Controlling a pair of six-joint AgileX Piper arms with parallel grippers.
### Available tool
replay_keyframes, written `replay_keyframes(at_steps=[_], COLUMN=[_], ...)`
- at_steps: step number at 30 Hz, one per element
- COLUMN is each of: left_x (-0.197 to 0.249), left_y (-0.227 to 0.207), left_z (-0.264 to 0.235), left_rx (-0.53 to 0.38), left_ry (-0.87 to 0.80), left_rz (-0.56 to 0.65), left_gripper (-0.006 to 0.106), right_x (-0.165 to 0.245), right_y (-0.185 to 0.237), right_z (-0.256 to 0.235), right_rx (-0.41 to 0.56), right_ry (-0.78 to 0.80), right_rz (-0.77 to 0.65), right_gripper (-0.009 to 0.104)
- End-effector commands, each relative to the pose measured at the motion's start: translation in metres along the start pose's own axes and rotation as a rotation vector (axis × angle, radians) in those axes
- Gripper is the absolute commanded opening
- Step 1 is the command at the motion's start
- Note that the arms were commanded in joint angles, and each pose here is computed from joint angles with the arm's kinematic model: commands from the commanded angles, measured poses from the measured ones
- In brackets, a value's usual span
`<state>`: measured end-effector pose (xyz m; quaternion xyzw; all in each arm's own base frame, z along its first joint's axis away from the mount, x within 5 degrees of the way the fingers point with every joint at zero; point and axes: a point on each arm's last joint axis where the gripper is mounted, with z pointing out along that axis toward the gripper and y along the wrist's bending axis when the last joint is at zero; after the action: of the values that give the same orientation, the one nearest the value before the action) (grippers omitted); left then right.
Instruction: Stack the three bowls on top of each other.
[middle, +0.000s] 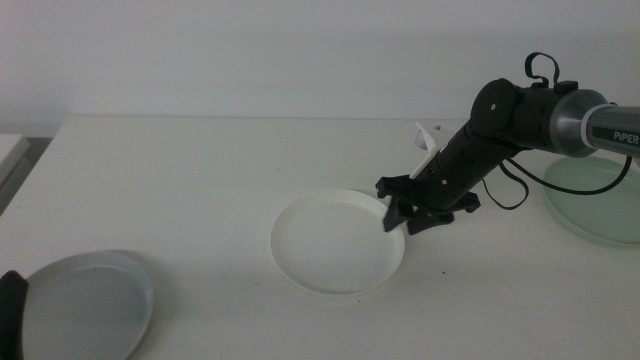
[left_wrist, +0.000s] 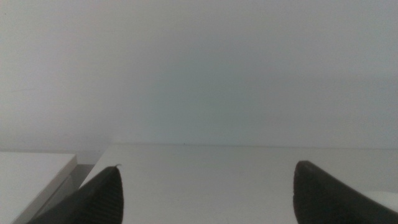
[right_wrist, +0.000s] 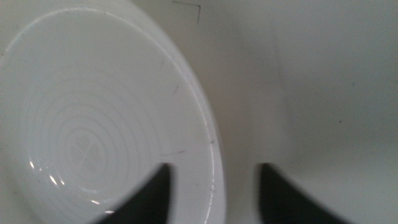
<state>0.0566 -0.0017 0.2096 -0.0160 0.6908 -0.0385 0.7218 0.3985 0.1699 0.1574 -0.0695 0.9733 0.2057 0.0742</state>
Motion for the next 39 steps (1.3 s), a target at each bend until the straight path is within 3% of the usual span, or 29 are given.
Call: replay_keyframes(at_steps=[1,4,7,12,16,20,23,29,39], left_x=[-0.001,-0.001,-0.001,-0.001,-0.001,-0.001,-0.001,-0.001,-0.001], left_y=[0.000,0.000,0.000,0.000,0.000,0.000,0.000,0.000,0.000], left_z=[0.000,0.000,0.000,0.000,0.000,0.000,0.000,0.000,0.000], left_rx=[0.001,0.001,0.001,0.001,0.001,0.001,0.001,0.001,0.001], left_ry=[-0.012,-0.012,-0.012,-0.012,-0.012,-0.012,-0.012,-0.012,-0.012], left_rz=[0.002,0.002,0.002,0.002,0.000,0.000,0.000,0.000,0.002], left_gripper=[0.094,0.094,0.094,0.094,0.094,0.094,0.094,0.094,0.094], right_x=[-0.003,-0.006,-0.015,-0.029,-0.021,-0.001,0.011,0.017,0.008], right_y=[0.001,-0.001,-0.007,-0.043,-0.094,-0.159,-0.199,-0.262,-0.313], right_z=[-0.003,-0.016,-0.052,-0.156,-0.221,-0.256,-0.264,-0.249,-0.181], right_rx=[0.005,0.003,-0.008,0.017,0.154,0.297,0.359,0.379,0.361], right_ry=[-0.022,-0.044,-0.091,-0.292,-0.434,-0.462,-0.457,-0.466,-0.401], right_rz=[-0.023,-0.034,-0.047,-0.012,0.060,0.219,0.301,0.438,0.507], right_gripper=[0.049,0.076,0.091,0.093,0.093,0.093,0.093,0.093,0.092])
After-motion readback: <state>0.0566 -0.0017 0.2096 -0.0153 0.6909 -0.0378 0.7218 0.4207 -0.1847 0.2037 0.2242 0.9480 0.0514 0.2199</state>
